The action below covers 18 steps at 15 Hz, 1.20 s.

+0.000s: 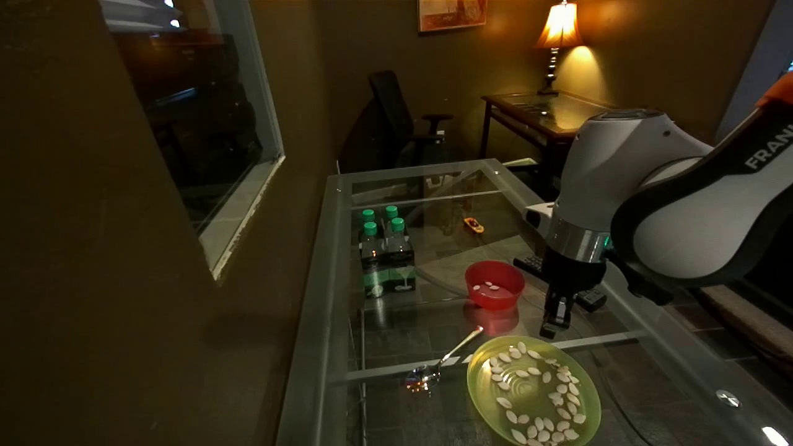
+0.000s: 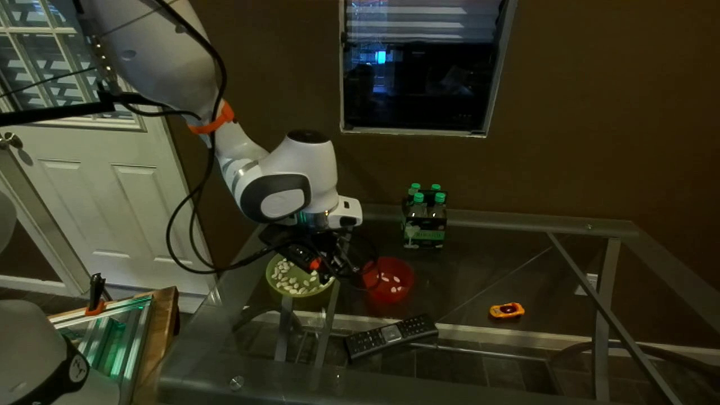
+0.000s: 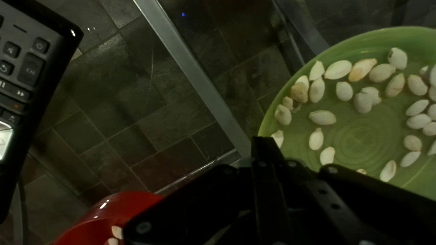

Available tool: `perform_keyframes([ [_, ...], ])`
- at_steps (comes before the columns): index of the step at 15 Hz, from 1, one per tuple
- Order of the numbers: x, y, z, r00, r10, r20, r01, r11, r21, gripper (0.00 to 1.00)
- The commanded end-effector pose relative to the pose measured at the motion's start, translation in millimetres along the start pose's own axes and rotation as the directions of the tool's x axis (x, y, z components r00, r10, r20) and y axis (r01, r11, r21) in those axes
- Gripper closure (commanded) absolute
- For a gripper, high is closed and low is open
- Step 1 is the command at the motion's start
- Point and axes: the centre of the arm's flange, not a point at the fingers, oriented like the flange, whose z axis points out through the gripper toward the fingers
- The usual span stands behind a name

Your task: Pour the contents on the yellow plate into the red bowl.

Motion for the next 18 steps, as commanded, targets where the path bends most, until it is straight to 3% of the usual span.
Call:
perform_keyframes([
  [1, -13.6, 3.3, 8.2, 0.999, 0.011, -0.04, -0.01, 0.999, 0.042, 0.71],
  [5, -22.2, 5.7, 16.7, 0.997, 0.052, -0.063, -0.047, 0.996, 0.074, 0.6],
  [11, -32.4, 14.5, 25.2, 0.987, 0.125, -0.097, -0.113, 0.986, 0.122, 0.75],
  [18, -41.3, 26.4, 32.7, 0.974, 0.19, -0.123, -0.165, 0.968, 0.188, 0.81],
])
